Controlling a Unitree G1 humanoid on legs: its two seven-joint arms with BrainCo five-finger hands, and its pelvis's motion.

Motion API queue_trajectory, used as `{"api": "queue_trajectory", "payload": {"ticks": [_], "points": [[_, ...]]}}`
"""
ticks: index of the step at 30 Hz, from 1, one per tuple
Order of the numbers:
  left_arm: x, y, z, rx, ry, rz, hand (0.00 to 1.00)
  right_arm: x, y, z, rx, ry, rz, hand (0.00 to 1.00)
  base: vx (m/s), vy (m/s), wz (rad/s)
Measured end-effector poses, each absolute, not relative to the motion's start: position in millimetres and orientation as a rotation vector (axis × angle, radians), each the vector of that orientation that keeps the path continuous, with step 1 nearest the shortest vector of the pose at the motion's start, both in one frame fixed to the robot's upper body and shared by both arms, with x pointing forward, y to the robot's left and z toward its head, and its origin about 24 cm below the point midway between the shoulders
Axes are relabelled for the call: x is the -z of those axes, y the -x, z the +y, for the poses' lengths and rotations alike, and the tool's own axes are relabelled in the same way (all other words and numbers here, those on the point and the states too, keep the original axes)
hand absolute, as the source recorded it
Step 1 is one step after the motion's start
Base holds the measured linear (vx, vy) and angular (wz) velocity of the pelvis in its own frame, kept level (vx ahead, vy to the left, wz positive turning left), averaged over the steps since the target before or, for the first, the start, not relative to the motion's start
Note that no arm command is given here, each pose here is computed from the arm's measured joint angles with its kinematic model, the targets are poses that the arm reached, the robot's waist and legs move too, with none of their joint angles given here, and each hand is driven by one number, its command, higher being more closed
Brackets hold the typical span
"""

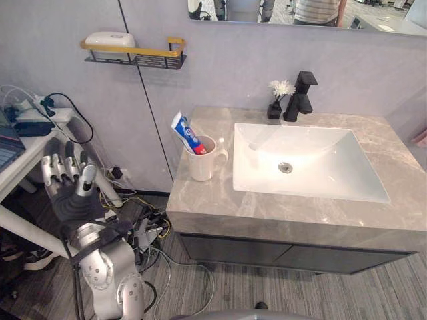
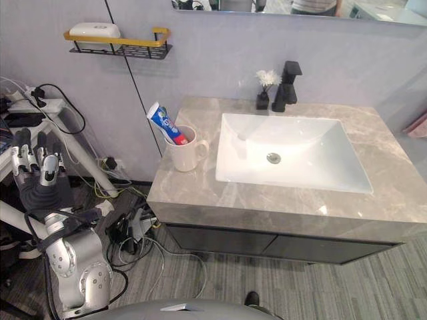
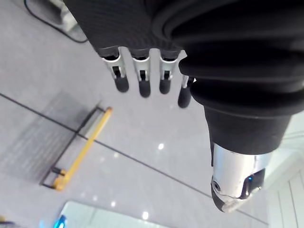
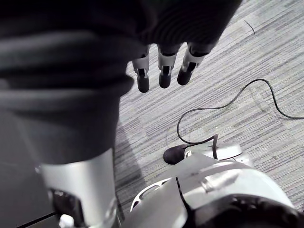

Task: Organize washtable

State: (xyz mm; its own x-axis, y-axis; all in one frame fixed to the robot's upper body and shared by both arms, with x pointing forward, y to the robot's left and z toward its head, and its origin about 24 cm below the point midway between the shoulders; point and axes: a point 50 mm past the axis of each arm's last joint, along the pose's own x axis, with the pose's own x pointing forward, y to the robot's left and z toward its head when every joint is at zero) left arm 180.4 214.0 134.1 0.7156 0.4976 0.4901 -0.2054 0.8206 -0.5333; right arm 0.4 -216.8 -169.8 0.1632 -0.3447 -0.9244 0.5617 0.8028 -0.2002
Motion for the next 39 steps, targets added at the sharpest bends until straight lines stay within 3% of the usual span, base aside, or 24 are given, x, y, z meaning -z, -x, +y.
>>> {"api": "queue_trajectory", "payload": {"ticks": [15,28,39], "points": [[-135,-190,168,-0.052,0.608,-0.619,1.0,170,-5,-216,0.614,-0.183,1.239,0.0,0.0,0.0,0.0],[-43,-201,125,0.191,0.519,-0.08,1.0,170,-18,-218,0.567,-0.162,1.226,0.0,0.01,0.001,0.0],[-27,-207,120,0.223,0.464,0.0,1.0,170,-22,-218,0.551,-0.151,1.219,0.0,0.02,0.004,-0.02]]}}
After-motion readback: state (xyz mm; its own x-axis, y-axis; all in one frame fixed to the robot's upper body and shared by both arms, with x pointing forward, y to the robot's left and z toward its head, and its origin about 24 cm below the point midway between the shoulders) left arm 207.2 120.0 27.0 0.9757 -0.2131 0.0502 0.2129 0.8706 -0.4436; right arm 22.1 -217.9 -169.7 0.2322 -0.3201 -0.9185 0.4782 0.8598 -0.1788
